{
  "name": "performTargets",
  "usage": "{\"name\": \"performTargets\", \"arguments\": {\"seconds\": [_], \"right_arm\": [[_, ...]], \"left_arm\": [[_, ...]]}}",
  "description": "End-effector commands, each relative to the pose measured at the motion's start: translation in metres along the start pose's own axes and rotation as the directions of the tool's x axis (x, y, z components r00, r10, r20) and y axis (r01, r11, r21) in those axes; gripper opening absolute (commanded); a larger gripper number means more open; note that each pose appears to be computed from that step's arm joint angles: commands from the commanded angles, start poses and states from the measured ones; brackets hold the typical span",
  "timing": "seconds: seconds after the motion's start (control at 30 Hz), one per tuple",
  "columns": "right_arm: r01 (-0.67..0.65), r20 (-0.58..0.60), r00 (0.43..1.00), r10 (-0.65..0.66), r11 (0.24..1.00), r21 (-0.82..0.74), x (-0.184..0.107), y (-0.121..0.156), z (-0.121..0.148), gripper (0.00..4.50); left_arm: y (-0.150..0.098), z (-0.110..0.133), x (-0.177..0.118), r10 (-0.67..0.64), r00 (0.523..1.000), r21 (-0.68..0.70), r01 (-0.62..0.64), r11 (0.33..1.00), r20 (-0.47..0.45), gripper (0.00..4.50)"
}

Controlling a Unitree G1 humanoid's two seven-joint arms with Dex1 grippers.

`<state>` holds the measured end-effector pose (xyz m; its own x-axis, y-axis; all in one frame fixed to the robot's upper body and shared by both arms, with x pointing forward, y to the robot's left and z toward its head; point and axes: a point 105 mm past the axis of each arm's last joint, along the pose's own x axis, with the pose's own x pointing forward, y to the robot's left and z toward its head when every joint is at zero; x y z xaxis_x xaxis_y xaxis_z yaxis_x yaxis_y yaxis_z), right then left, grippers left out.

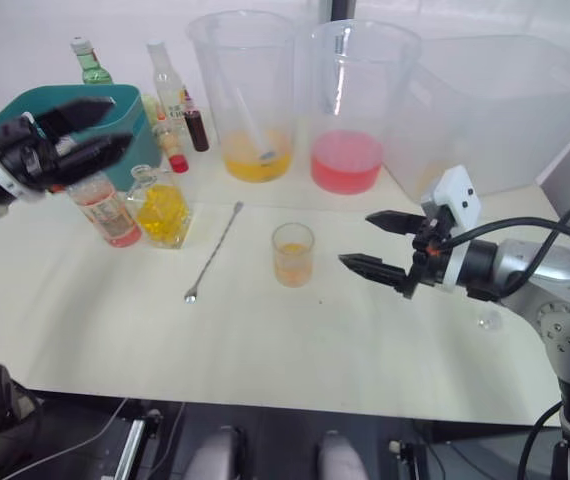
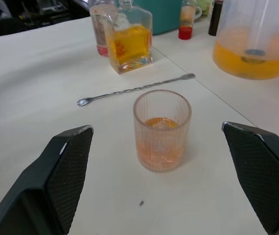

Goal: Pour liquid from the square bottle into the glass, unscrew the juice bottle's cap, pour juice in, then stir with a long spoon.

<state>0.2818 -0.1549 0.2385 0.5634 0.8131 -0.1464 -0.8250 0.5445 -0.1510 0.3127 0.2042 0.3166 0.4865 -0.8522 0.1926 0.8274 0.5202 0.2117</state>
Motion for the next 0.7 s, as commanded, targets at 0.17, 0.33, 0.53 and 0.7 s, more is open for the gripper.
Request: {"name": "performTargets", "arguments": {"seconds": [0.17,0.33,0.53,0.7], "right_arm": [[0.011,-0.033,0.999,-0.01,1.0,0.017,-0.005,0.013,-0.009,4.5],[0.118,-0.076,0.991,-0.109,0.985,0.128,-0.016,0.015,-0.036,4.5],[0.18,-0.088,0.982,-0.167,0.97,0.164,-0.022,0.026,-0.051,4.5],[0.287,-0.096,0.958,-0.271,0.93,0.231,-0.038,0.027,-0.071,4.5]], "left_arm": [[-0.037,-0.038,-0.008,-0.086,0.983,-0.067,0.076,0.995,-0.161,4.46],[-0.056,-0.086,-0.028,-0.03,0.969,-0.117,0.001,0.993,-0.246,4.46],[-0.049,-0.134,-0.058,0.161,0.947,-0.159,-0.21,0.965,-0.277,4.46],[-0.053,-0.163,-0.079,0.267,0.901,-0.105,-0.319,0.942,-0.342,4.46]]}}
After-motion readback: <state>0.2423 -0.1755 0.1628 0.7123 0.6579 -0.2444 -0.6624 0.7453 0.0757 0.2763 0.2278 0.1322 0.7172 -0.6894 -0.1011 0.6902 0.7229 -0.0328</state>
